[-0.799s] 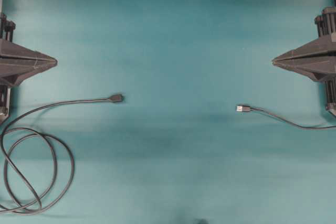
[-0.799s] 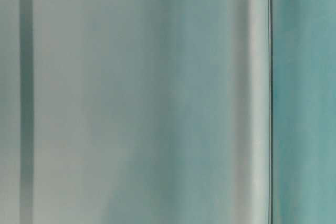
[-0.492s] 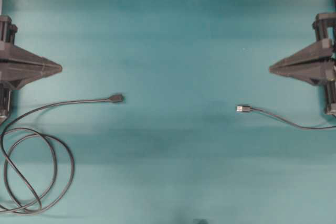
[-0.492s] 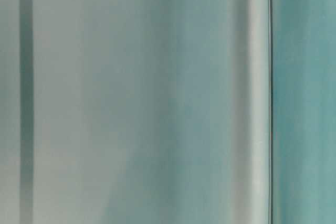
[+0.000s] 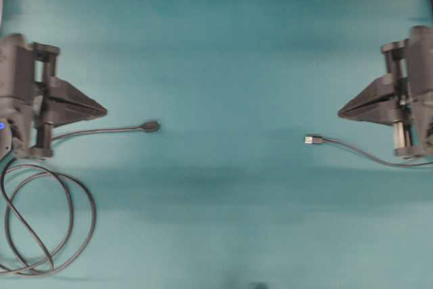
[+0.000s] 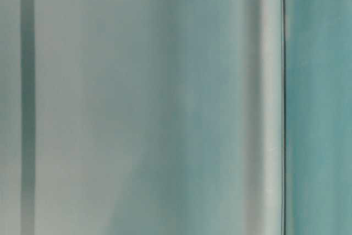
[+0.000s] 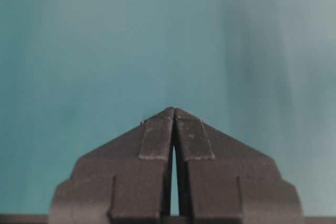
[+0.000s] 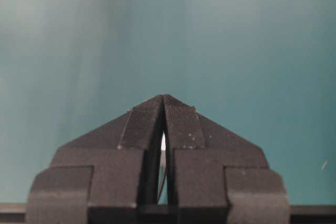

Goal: Insert the USB using both arms.
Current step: 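Lower both grippers over the USB cable ends, left over socket, right over plug, then close the right gripper on the male plug and left gripper on the socket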

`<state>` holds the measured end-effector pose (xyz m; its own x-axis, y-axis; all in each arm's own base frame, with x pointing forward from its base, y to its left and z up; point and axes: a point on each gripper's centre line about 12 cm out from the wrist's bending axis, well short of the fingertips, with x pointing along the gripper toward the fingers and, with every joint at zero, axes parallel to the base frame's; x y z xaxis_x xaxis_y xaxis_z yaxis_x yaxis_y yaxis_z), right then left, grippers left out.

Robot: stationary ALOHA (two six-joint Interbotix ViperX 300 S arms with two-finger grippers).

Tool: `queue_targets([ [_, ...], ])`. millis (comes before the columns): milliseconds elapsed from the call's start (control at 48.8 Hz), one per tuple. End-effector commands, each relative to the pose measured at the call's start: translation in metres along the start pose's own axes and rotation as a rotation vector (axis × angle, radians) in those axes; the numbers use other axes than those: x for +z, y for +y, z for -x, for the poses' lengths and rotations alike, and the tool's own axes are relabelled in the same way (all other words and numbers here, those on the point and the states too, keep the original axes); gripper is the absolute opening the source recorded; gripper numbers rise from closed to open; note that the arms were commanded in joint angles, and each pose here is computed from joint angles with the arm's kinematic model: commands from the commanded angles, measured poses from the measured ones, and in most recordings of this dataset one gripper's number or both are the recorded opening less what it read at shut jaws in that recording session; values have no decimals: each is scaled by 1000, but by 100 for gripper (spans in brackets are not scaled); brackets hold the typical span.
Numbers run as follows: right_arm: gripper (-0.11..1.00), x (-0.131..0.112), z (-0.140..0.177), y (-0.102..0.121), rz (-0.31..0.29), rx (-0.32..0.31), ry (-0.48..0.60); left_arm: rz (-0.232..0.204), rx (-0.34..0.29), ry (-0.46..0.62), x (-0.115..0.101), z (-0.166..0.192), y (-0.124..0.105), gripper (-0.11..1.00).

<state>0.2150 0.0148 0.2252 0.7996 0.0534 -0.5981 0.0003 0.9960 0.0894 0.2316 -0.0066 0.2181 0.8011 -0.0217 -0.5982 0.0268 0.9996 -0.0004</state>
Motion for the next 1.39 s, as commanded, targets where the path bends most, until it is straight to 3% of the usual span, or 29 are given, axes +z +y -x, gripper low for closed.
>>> queue_targets([
  [0, 0, 0, -11, 1, -24, -5, 53, -25, -2, 35, -3, -9, -1, 1],
  [205, 0, -17, -36, -1, -71, -26, 179, -24, -3, 112, -20, -26, -1, 4],
  [369, 0, -32, -54, -2, -92, -42, 274, -22, -3, 143, -26, -37, -1, 15],
  [574, 0, -48, -79, 0, -122, -58, 392, -24, -4, 152, -32, -53, -1, 59],
  [676, 0, -51, -89, 6, -112, -51, 420, -25, -4, 127, -31, -60, -1, 73],
  [860, 0, -53, -103, 12, -129, -52, 455, -24, -5, 135, -34, -75, -1, 74],
  [1045, 1, -55, -110, 12, -230, -82, 474, -22, -5, 152, -34, -83, -1, 75],
  [1147, 14, -57, -109, 12, -251, -89, 481, -22, -5, 150, -34, -85, -1, 75],
  [1373, 68, -58, -109, 12, -216, -87, 488, -13, -4, 126, -31, -86, -1, 75],
])
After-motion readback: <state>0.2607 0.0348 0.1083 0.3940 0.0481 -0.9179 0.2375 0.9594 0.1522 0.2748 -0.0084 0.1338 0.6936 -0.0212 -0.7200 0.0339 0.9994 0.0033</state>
